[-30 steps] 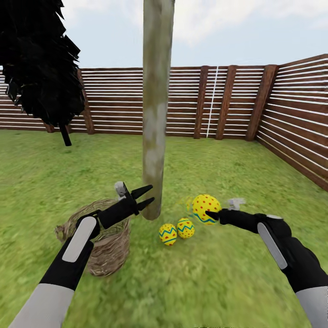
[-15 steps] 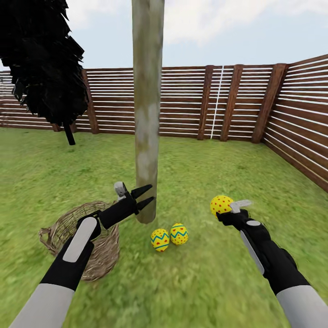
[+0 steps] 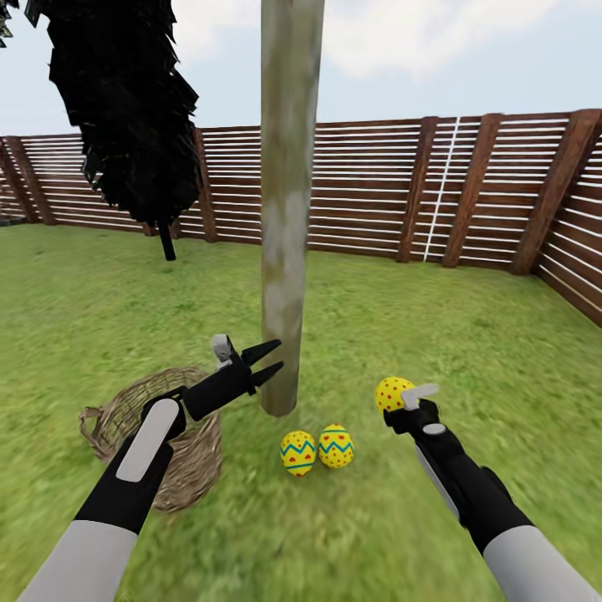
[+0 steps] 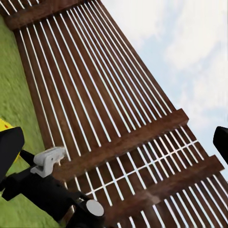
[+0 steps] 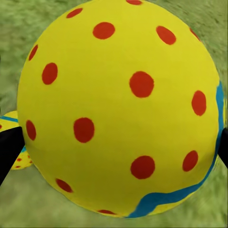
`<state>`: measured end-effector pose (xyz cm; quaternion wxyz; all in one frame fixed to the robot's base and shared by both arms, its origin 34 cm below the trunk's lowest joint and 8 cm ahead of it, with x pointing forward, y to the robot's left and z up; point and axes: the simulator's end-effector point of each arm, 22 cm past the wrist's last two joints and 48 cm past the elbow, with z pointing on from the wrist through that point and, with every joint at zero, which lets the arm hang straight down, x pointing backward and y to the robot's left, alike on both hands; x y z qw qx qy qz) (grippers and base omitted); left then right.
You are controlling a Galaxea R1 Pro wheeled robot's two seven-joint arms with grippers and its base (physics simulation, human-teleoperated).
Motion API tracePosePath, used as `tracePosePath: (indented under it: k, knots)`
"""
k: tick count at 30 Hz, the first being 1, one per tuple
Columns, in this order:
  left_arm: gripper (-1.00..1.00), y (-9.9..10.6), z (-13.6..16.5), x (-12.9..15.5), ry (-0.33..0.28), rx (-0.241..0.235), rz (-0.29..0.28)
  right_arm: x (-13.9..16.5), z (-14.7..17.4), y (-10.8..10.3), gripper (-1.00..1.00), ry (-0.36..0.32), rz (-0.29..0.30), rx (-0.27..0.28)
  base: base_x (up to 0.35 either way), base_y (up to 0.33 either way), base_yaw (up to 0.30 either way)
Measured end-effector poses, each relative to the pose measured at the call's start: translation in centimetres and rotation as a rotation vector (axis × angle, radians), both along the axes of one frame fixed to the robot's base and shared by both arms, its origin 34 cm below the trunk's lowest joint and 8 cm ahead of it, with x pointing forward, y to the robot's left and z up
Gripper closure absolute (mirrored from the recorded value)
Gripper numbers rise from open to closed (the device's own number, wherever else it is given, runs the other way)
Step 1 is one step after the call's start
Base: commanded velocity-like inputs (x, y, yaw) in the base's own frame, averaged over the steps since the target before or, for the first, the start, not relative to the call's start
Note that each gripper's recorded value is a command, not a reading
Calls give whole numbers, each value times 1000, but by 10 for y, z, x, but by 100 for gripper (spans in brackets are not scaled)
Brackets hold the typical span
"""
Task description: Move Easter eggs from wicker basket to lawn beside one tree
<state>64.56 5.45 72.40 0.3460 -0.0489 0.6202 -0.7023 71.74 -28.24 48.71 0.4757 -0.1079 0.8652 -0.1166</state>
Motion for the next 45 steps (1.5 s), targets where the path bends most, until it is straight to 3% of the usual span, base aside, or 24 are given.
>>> tracePosePath:
  k: [11,15,19,28,32,37,41,45]
  knots:
    - [-100,0,-1,0,3,-1,1,-8,-23,5,100,49,-1,-2,152,-298,293]
    - [-100,0,-1,0,3,0,1,-6,-26,10,100,30,9,6,152,-298,293]
    - [-100,0,-1,0,2,0,1,-14,-43,34,100,58,81,-35,152,-298,293]
    - [-100,1,-1,0,3,1,1,-31,-91,30,100,72,98,-38,151,-298,293]
    - [-100,1,-1,0,3,1,1,-34,-100,9,100,36,37,-62,152,-297,293]
    - [-100,0,0,0,2,-3,-1,-57,-127,-34,100,-14,-60,-114,159,-256,204]
    - [-100,0,1,0,2,-10,-3,-65,-139,-33,100,12,-60,-119,22,-25,7]
    - [-100,0,-3,1,8,-11,-5,-69,-150,3,100,39,-36,-76,0,0,0]
